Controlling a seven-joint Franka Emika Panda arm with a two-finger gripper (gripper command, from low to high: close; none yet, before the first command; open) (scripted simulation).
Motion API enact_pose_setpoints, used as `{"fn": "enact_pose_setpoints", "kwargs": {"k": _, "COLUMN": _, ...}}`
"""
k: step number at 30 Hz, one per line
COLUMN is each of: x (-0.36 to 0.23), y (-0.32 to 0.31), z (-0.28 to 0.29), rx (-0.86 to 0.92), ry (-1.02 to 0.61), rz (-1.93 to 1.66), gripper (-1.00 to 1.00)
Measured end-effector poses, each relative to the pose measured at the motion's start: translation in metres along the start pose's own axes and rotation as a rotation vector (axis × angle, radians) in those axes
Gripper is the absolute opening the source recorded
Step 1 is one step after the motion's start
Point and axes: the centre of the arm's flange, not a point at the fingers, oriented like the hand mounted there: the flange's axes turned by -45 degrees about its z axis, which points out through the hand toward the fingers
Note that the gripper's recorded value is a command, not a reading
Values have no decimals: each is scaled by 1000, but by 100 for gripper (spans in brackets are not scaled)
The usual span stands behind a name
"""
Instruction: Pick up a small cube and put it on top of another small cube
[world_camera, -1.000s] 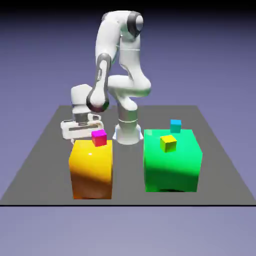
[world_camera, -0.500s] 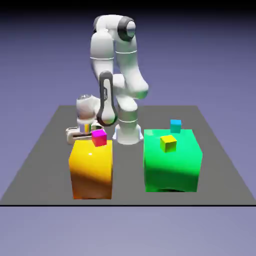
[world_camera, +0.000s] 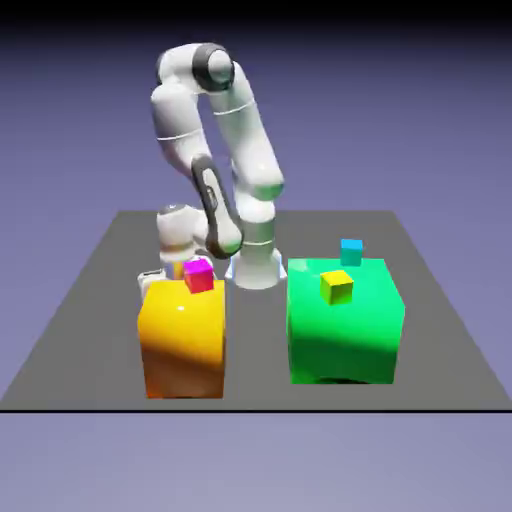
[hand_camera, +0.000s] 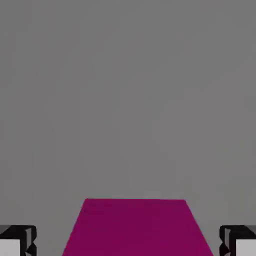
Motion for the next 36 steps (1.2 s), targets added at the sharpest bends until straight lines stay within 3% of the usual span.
{"fn": "enact_pose_setpoints", "kwargs": {"k": 17, "x": 21, "y": -14, "z": -34, "rx": 35, "ry": 168, "rz": -12, "gripper": -100}}
{"fn": "enact_pose_setpoints", "kwargs": {"k": 33, "x": -15, "y": 0, "z": -71, "rx": 1, "ry": -15, "rz": -58, "gripper": -100}}
{"fn": "enact_pose_setpoints", "kwargs": {"k": 36, "x": -41, "y": -45, "z": -96, "rx": 66, "ry": -82, "rz": -197, "gripper": -100}}
